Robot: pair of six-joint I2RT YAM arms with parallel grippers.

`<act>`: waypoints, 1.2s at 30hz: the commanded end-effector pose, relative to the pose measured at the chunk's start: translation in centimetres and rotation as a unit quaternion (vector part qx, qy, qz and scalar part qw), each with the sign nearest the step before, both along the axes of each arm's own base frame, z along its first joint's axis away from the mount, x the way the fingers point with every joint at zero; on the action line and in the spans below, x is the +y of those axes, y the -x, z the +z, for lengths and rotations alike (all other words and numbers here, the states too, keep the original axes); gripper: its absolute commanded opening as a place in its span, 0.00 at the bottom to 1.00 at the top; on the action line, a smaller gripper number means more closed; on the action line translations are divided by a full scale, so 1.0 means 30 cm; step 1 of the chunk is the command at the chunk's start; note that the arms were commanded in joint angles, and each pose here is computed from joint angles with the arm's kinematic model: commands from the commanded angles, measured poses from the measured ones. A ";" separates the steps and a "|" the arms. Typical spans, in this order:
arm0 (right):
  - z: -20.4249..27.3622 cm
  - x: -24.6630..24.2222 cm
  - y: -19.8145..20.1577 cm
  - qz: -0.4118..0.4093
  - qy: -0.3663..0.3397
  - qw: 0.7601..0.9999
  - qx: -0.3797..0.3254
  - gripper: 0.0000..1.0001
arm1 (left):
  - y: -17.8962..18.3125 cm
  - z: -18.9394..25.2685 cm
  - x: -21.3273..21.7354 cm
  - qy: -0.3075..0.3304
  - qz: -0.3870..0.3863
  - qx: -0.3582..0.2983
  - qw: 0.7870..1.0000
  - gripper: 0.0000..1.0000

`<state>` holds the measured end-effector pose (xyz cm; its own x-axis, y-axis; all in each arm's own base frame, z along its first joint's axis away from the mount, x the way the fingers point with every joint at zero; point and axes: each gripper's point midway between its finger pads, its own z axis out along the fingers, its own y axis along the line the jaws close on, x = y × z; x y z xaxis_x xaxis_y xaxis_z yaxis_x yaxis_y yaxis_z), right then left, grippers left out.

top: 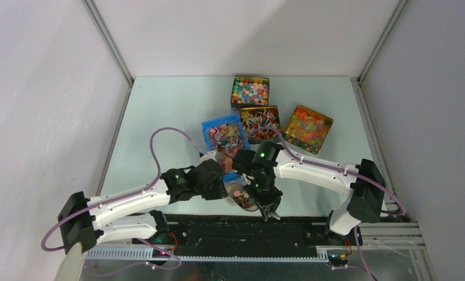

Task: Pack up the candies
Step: Place the fake candies in the packing bottle.

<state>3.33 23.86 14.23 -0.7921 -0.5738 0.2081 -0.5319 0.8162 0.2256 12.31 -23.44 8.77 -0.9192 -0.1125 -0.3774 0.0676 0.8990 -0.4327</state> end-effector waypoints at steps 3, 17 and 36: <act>0.023 0.007 -0.004 0.002 -0.013 1.000 -0.002 0.00 | -0.016 0.040 -0.011 -0.007 -0.011 -0.022 1.000 0.27; 0.021 0.012 -0.002 0.004 -0.014 1.000 0.000 0.00 | -0.010 0.059 -0.024 0.017 -0.006 -0.027 0.999 0.36; 0.035 0.015 0.005 -0.003 -0.021 1.000 -0.004 0.00 | 0.007 0.008 -0.048 0.005 -0.030 -0.005 1.000 0.32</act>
